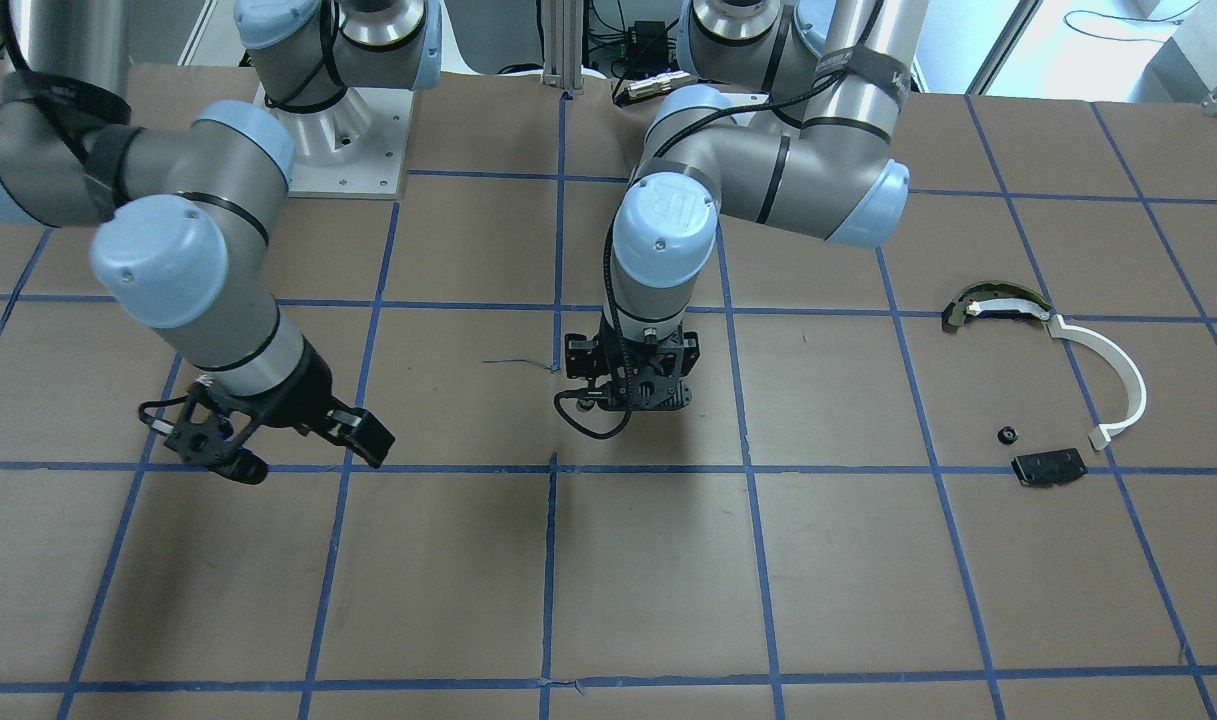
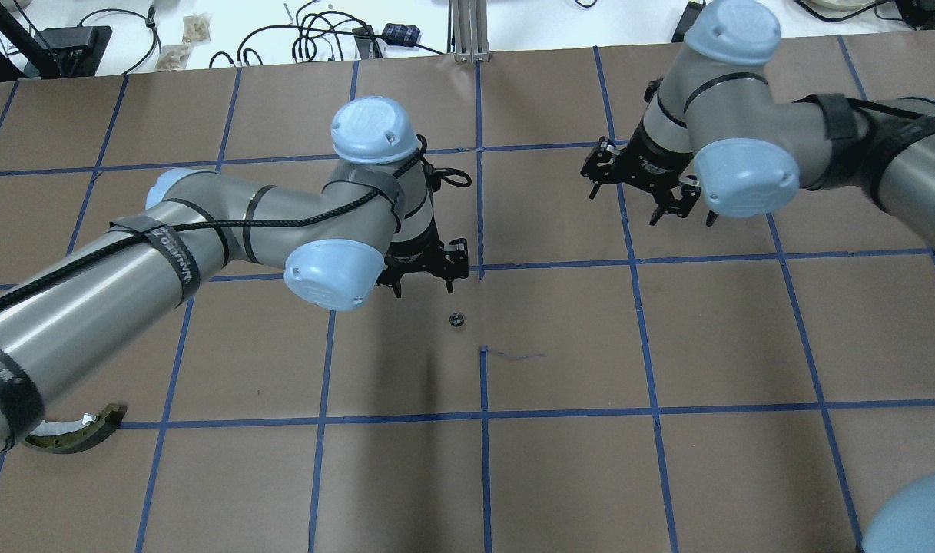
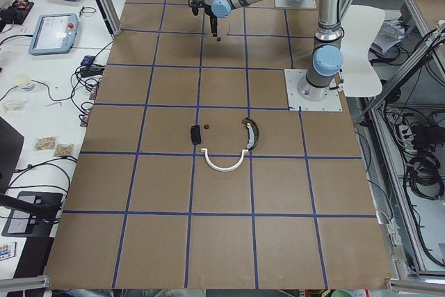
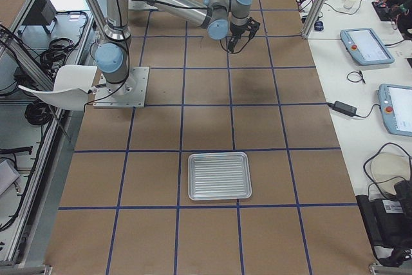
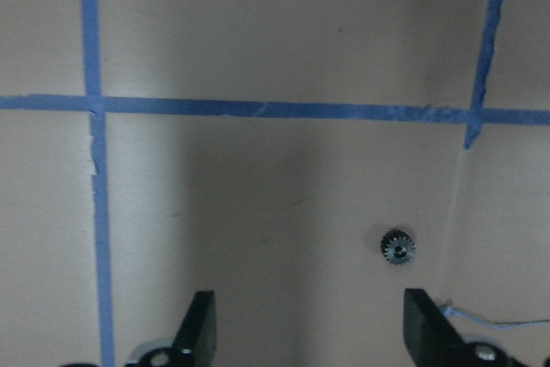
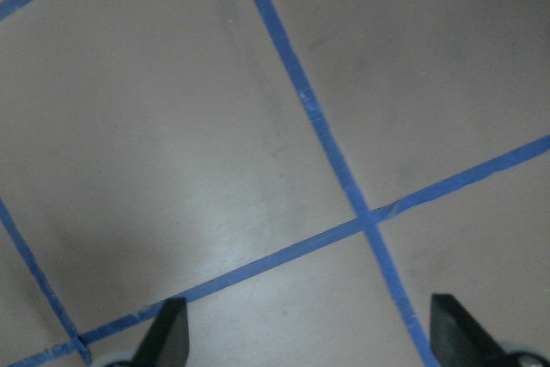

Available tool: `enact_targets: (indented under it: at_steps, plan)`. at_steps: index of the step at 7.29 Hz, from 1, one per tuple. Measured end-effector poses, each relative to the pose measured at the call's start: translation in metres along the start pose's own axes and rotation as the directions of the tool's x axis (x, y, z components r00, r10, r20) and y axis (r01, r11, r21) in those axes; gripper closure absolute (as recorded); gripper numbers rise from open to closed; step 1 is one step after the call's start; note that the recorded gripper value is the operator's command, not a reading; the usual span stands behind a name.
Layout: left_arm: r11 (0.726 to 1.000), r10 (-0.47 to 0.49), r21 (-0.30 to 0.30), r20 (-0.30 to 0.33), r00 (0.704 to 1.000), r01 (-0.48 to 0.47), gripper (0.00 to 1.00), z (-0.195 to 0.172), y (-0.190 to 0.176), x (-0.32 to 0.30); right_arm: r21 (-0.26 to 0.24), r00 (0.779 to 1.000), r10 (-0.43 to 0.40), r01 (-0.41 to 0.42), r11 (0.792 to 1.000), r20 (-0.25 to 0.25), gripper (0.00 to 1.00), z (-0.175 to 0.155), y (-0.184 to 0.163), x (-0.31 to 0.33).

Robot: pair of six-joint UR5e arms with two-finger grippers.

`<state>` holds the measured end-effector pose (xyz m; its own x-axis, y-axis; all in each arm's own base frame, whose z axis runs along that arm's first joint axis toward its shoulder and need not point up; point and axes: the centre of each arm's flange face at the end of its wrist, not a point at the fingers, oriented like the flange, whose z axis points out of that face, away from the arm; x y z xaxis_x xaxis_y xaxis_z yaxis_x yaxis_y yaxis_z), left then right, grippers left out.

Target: Place bearing gear from tray to pile

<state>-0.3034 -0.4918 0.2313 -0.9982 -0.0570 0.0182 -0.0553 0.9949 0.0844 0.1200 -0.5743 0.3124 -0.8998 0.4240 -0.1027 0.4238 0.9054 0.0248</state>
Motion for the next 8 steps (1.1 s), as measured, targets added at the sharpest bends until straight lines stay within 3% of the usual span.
enact_targets:
  at_steps: [3, 5, 6, 7, 8]
  plan:
    - [0.999, -0.036, 0.028, 0.041, 0.999, 0.035, 0.21, 0.048, 0.004, 0.030, -0.014, 0.995, -0.071, 0.070, 0.997, -0.077, 0.00, -0.101, -0.005, 0.034]
    - [0.999, -0.028, 0.022, 0.043, 0.999, 0.027, 0.29, 0.058, 0.007, 0.037, -0.007, 0.991, -0.102, 0.102, 0.995, -0.090, 0.00, -0.133, 0.002, 0.042]
    - [1.000, -0.023, 0.018, 0.043, 0.999, 0.022, 0.37, 0.060, 0.008, 0.038, -0.005, 0.988, -0.120, 0.120, 0.993, -0.097, 0.00, -0.137, 0.004, 0.043]
    - [1.000, -0.019, 0.015, 0.043, 0.999, 0.018, 0.57, 0.061, 0.009, 0.038, -0.012, 0.986, -0.132, 0.132, 0.991, -0.106, 0.00, -0.137, 0.008, 0.042]
    - [1.000, -0.014, 0.011, 0.044, 0.999, 0.013, 0.69, 0.061, 0.009, 0.038, -0.029, 0.983, -0.151, 0.149, 0.988, -0.108, 0.00, -0.135, 0.015, 0.037]
